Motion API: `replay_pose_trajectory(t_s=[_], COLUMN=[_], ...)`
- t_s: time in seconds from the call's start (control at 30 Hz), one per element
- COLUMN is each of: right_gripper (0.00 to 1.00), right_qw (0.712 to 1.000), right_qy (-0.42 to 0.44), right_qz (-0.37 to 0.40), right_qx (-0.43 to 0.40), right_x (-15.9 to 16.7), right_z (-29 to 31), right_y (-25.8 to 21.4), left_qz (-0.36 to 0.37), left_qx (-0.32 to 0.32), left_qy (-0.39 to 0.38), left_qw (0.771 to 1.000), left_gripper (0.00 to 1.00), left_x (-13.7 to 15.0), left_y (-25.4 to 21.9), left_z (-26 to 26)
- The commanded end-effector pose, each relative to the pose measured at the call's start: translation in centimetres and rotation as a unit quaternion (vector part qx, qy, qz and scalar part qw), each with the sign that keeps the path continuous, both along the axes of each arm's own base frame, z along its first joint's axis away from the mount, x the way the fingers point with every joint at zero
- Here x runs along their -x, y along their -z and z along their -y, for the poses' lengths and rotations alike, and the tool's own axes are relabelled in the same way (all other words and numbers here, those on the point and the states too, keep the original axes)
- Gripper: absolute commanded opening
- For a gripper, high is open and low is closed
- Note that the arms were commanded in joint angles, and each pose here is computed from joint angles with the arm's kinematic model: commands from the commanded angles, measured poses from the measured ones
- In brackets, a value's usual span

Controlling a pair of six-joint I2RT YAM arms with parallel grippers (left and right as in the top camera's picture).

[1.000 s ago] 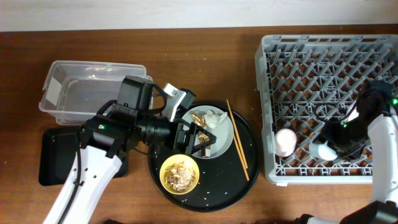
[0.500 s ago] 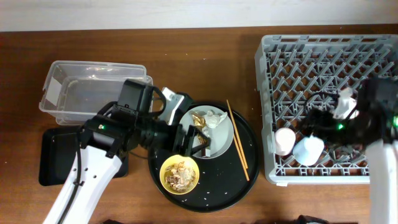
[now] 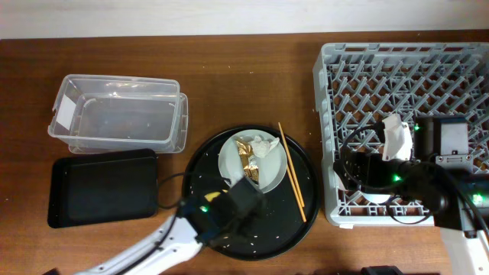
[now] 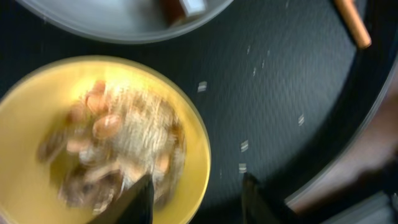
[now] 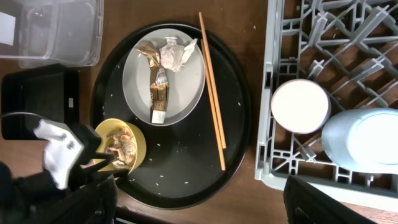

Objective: Sort waste into correct bins and load items into the dishwasher rack
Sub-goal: 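Grasp the yellow bowl with the left gripper and lift it, then tip the yellow bowl over the black tray to dump scraps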

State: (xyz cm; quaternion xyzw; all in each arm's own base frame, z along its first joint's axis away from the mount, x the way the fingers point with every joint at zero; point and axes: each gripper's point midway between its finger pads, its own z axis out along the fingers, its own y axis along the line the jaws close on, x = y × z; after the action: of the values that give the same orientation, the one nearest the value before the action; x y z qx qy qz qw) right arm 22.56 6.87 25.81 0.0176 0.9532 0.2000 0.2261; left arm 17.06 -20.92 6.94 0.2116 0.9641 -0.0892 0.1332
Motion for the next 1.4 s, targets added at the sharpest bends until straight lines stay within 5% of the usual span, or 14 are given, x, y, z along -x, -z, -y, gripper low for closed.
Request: replay_pose_trajectory(t_s=[0.0, 0.27, 0.33, 0.43, 0.53, 0.63, 0.8, 1.0, 1.2, 1.37], right_gripper=[0.84, 0.84, 0.84, 0.83, 0.83, 0.83, 0.83, 0.83, 0.83, 0.83], right_qw=[1.000, 1.000, 1.000, 1.000, 1.000, 1.000, 1.000, 1.000, 1.000, 1.000], right_qy=[-0.002, -0.001, -0.001, -0.001, -0.001, -0.002, -0.001, -0.002, -0.002, -0.002], right_qz=[-0.006, -0.009, -0.009, -0.009, -0.009, -0.009, -0.009, -0.009, -0.009, -0.017], right_qx=[-0.005, -0.005, -0.005, -0.005, -0.005, -0.005, -0.005, -0.005, -0.005, -0.004], right_x=[-0.1, -0.2, -0.2, -0.2, -0.2, -0.2, -0.2, -0.2, -0.2, 0.1], right_z=[-0.3, -0.3, -0.3, -0.3, -0.3, -0.3, -0.3, -0.3, -0.3, -0.3], right_y=[-0.1, 0.1, 0.1, 0.0, 0.1, 0.1, 0.1, 0.1, 0.1, 0.2], left_qz=[0.047, 0.029, 0.019, 0.006, 0.006, 0.008, 0.063, -0.002, 0.027, 0.035], left_qx=[-0.034, -0.066, -0.073, -0.085, -0.090, -0.085, -0.007, 0.123, 0.301, 0.459], left_qy=[-0.007, 0.019, 0.036, 0.071, 0.078, 0.071, 0.023, -0.128, -0.188, -0.223], left_qw=[0.998, 0.997, 0.996, 0.994, 0.993, 0.994, 0.998, 0.984, 0.935, 0.859], left_gripper=[0.35, 0.32, 0.20, 0.19, 0.01, 0.00, 0.00, 0.00, 0.00, 0.00], left_x=[-1.6, -1.8, -1.5, -0.9, -0.9, -1.4, -4.3, -9.0, -12.5, -14.4], left_y=[1.8, 3.9, 4.5, 5.2, 5.3, 3.9, -5.4, -9.9, -11.2, -10.9], left_z=[0.9, 1.6, 1.6, 1.6, 1.5, 2.1, 3.4, -7.8, -18.8, -22.8])
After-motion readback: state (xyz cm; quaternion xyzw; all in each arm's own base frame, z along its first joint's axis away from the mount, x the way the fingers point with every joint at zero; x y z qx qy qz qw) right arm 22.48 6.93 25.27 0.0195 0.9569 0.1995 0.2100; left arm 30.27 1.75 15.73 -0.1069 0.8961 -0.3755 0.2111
